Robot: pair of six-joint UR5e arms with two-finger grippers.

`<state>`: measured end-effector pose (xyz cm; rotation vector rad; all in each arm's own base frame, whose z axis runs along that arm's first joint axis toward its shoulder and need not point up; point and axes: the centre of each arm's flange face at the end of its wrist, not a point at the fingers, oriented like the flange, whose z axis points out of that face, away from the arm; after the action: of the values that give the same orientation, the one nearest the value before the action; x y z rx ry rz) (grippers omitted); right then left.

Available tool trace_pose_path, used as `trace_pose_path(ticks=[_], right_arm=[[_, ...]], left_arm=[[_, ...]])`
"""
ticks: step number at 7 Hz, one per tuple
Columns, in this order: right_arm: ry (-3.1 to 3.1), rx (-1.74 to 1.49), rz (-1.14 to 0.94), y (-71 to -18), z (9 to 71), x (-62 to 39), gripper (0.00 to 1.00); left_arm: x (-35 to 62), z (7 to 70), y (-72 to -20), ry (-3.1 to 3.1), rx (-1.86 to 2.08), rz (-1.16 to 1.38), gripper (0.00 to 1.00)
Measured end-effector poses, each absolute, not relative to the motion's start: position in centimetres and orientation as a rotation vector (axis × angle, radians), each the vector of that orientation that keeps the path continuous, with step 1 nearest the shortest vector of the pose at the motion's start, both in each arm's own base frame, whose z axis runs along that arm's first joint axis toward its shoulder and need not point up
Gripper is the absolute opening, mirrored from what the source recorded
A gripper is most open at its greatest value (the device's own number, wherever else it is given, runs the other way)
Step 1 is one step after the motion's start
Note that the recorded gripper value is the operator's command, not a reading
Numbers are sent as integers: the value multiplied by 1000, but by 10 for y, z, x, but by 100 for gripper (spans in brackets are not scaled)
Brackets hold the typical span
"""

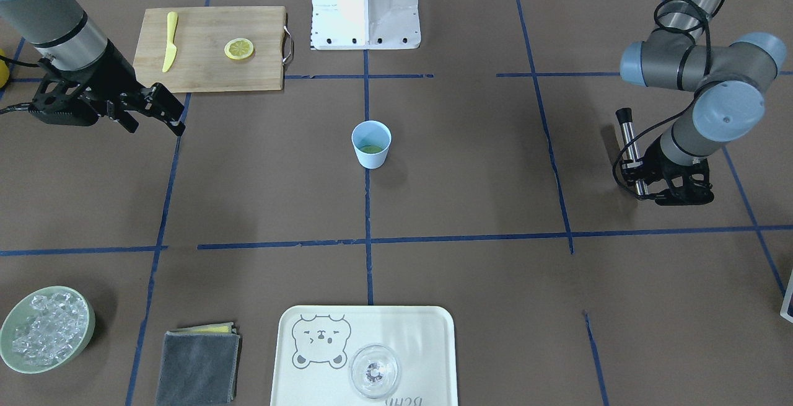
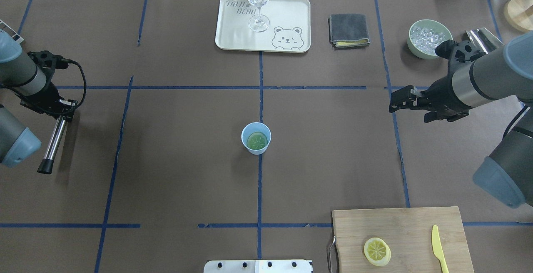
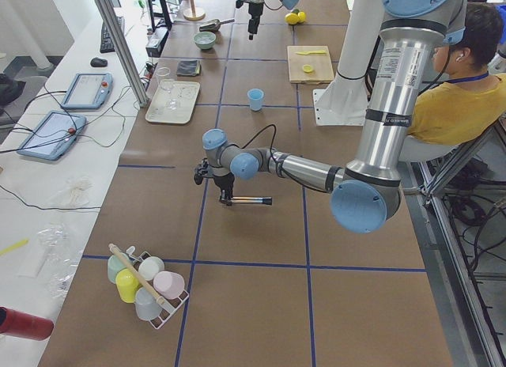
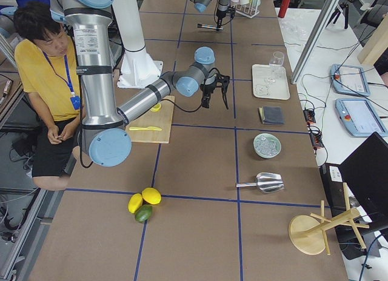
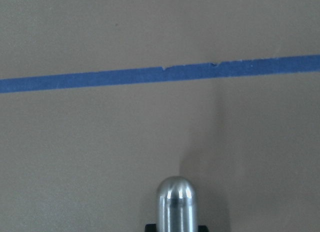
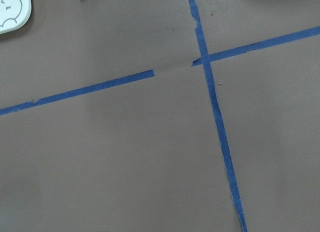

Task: Squeeze lemon into cup
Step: 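Lower the muddler onto the table and open the left gripper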

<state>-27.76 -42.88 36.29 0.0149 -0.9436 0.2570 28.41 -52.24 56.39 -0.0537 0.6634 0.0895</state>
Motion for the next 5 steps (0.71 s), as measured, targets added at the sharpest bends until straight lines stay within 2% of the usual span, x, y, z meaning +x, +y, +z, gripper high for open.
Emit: trace_pose_path(ticks=[1, 2, 3, 4, 5], right_arm=[[-944, 15, 257, -429, 363, -278, 100], [-944, 15, 257, -429, 363, -277, 100], [-945, 16, 257, -429, 362, -277, 100], [-946, 16, 256, -428, 362, -277, 100], [-946, 17, 256, -428, 361, -277, 100]], left_arm=[[284, 564, -523, 664, -54, 90, 0], [285, 564, -523, 664, -55, 90, 4], [285, 564, -523, 664, -55, 91, 33], [285, 565, -523, 663, -55, 91, 52], [285, 565, -523, 663, -56, 89, 54]])
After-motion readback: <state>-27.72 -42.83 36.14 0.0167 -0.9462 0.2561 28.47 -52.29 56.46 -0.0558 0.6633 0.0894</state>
